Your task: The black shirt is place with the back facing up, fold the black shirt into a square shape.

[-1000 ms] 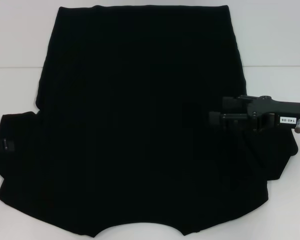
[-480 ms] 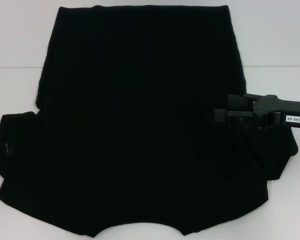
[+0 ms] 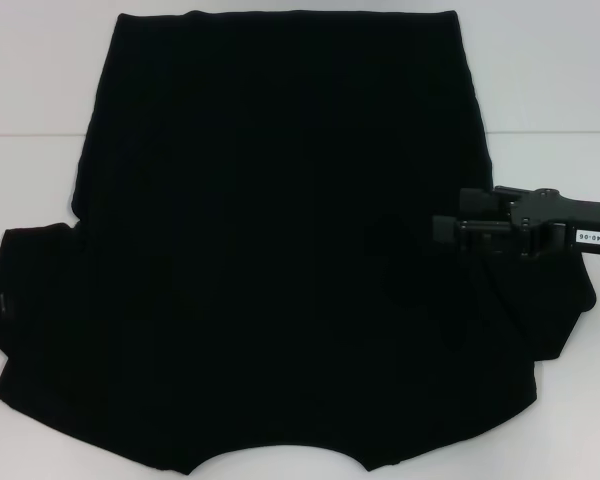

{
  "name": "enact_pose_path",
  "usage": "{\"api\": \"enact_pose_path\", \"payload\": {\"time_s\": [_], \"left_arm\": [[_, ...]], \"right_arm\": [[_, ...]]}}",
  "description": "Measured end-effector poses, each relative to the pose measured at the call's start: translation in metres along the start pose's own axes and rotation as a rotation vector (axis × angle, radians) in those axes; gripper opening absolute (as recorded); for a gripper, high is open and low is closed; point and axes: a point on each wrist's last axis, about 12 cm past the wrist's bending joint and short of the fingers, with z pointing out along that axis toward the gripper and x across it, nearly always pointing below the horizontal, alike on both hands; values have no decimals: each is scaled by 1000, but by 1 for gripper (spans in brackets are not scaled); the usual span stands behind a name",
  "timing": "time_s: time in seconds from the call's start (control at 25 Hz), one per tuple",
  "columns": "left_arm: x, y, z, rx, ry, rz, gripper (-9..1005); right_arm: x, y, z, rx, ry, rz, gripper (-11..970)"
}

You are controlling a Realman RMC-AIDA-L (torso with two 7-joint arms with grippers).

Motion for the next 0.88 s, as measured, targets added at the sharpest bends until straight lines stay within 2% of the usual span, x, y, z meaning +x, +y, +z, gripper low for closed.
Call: {"api": "enact_pose_path", "payload": {"time_s": [0.52, 0.72, 0.88], "left_arm": [[-6, -17, 13, 42, 28, 46, 872], [-9, -17, 14, 27, 11, 51, 872], [-8, -15, 16, 18, 5, 48, 793]], "right_arm": [[-1, 0, -1, 0, 1, 10, 915], [-1, 0, -1, -3, 0, 9, 916], [-1, 0, -2, -4, -2, 9, 915]]}}
